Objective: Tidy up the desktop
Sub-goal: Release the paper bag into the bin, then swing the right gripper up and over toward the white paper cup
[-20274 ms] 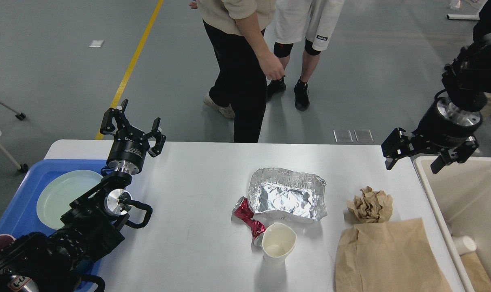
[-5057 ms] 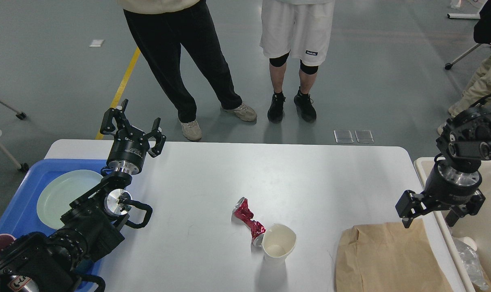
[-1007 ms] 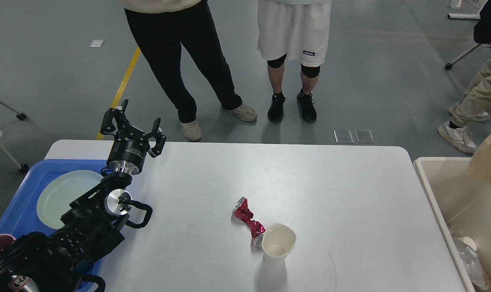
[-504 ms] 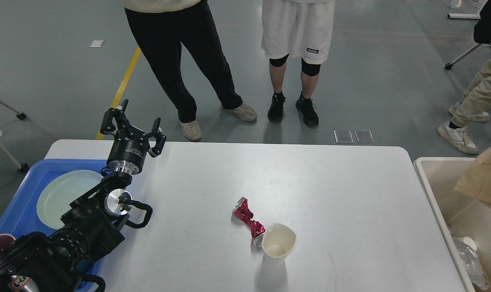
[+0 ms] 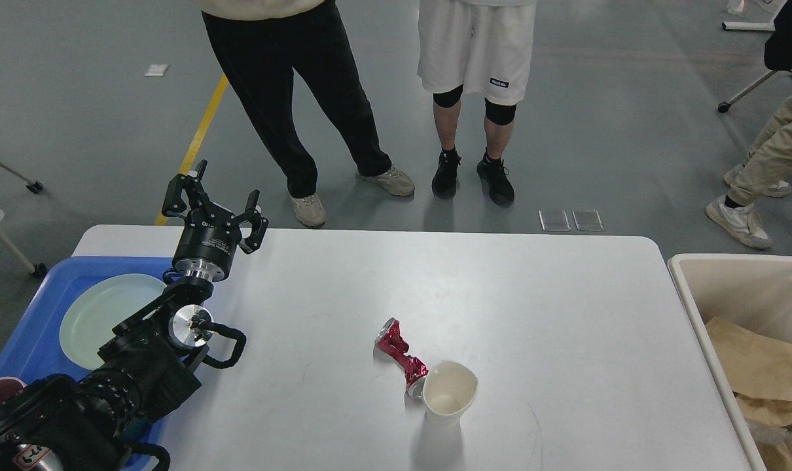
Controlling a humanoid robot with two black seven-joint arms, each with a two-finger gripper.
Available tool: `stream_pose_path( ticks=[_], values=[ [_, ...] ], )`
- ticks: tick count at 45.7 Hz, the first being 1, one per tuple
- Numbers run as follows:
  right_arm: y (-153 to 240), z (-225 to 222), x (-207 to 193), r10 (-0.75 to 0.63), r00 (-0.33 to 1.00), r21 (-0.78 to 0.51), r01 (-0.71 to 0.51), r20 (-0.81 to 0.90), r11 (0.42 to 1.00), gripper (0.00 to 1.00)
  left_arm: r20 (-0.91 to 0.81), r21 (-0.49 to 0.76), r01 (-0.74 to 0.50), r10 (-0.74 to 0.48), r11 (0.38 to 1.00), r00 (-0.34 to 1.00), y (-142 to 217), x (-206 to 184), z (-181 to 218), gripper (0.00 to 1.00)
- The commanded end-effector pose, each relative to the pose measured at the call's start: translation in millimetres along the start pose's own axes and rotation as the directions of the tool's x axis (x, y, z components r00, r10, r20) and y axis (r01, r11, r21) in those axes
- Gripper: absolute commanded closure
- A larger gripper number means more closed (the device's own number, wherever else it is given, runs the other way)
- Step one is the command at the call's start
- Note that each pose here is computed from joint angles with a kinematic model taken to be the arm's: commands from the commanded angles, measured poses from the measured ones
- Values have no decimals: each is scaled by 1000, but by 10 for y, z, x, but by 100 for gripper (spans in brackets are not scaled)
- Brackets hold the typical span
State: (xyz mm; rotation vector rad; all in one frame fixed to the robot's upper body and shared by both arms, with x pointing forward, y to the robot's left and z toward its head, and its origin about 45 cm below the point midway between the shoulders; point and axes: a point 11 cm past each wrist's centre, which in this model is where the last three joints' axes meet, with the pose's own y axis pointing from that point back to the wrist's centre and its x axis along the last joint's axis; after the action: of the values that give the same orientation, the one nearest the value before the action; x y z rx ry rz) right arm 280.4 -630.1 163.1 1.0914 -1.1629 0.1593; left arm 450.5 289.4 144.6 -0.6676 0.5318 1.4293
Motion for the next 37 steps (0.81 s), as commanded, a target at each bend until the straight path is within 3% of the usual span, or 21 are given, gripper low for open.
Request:
stream_pose_path(
  ticks=[1,9,18,26,37],
  values=[
    [24,-120,-88,-87,996,26,86,17,996,0,0,1,0,0,1000,1000,0,0,-1,3],
    [103,-221,35,-245,969,33,245,3,969,0,0,-1,0,0,1000,1000,0,0,1,3],
    [309,-574,340,-460,888,77,458,-2,885,0,0,1,0,0,1000,1000,0,0,-1,3],
    [582,-1206,849,-503,856,145,517,-124,844,0,0,1,0,0,1000,1000,0,0,-1,3],
    [1175,-2388,1438,-430,827,235,528,-362,816,0,0,-1,0,0,1000,1000,0,0,1,3]
  ],
)
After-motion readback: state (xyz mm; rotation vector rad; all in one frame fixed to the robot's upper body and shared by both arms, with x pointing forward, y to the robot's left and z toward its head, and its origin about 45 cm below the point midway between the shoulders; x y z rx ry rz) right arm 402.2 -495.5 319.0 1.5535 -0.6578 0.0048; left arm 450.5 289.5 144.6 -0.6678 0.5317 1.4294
